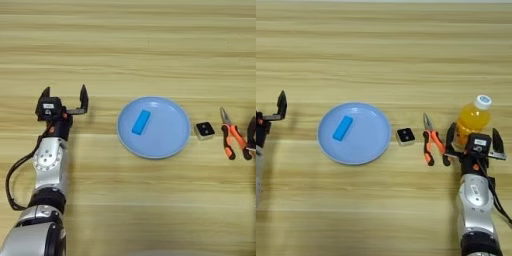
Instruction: Move the objects on the table
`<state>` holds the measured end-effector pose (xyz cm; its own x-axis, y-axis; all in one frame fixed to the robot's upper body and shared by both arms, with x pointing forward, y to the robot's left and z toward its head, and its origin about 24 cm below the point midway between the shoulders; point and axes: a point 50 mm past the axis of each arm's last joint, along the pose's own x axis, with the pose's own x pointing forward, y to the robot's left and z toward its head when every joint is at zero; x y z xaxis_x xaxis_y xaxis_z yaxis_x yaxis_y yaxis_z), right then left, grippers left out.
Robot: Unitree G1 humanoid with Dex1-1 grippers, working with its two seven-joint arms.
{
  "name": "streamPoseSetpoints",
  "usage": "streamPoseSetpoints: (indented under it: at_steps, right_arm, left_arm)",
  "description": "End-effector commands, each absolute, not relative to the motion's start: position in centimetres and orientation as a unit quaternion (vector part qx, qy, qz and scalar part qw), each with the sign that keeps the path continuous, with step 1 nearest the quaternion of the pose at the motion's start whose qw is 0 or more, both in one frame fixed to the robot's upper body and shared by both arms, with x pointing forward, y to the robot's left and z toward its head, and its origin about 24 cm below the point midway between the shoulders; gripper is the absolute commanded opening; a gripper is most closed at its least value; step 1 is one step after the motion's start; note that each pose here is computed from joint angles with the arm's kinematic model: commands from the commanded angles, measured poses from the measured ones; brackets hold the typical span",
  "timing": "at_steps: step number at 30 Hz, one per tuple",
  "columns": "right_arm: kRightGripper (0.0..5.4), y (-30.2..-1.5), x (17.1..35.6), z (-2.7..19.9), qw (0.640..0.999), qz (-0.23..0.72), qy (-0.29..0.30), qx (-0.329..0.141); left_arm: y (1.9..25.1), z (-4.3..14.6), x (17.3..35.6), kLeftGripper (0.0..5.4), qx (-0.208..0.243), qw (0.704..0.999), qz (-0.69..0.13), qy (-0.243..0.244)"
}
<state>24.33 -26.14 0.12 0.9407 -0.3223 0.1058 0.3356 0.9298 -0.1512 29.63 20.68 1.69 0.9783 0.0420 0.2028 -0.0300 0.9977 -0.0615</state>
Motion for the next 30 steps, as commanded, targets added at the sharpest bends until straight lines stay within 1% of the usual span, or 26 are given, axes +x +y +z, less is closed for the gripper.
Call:
streamPoseSetpoints:
  at_steps: [1, 5, 10, 12, 14, 17, 25, 30]
  right_arm:
    - [5.36, -25.5, 24.1, 0.1, 0.983, -0.161, -0.032, -0.082]
    - [5.36, -25.1, 23.8, 0.1, 0.984, -0.154, -0.03, -0.081]
    - [5.36, -24.5, 23.3, 0.0, 0.986, -0.148, -0.023, -0.073]
    - [5.36, -24.3, 23.0, 0.0, 0.987, -0.144, -0.021, -0.072]
    - [5.36, -23.8, 22.5, 0.0, 0.989, -0.135, -0.016, -0.06]
    - [5.36, -23.6, 21.8, -0.2, 0.989, -0.132, -0.003, -0.06]
    - [5.36, -22.6, 20.9, -0.3, 0.992, -0.111, 0.021, -0.048]
    - [5.36, -21.4, 20.7, 0.7, 0.995, -0.085, 0.013, -0.05]
  left_arm:
    - [20.7, 1.3, 29.9, 5.4, -0.027, 0.996, 0.019, -0.088]
    - [20.9, 0.9, 29.9, 5.4, -0.025, 0.997, 0.024, -0.075]
    - [21.1, 0.4, 29.8, 5.4, -0.002, 0.998, 0.031, -0.06]
    - [21.2, 0.3, 29.8, 5.4, 0.006, 0.998, 0.034, -0.058]
    - [21.2, 0.3, 29.8, 5.4, 0.01, 0.998, 0.035, -0.056]
    - [21.2, 0.2, 29.8, 5.4, 0.015, 0.998, 0.036, -0.055]
    - [21.2, 0.2, 29.9, 5.4, 0.016, 0.998, 0.034, -0.055]
    - [21.2, 0.2, 29.9, 5.4, 0.017, 0.998, 0.034, -0.055]
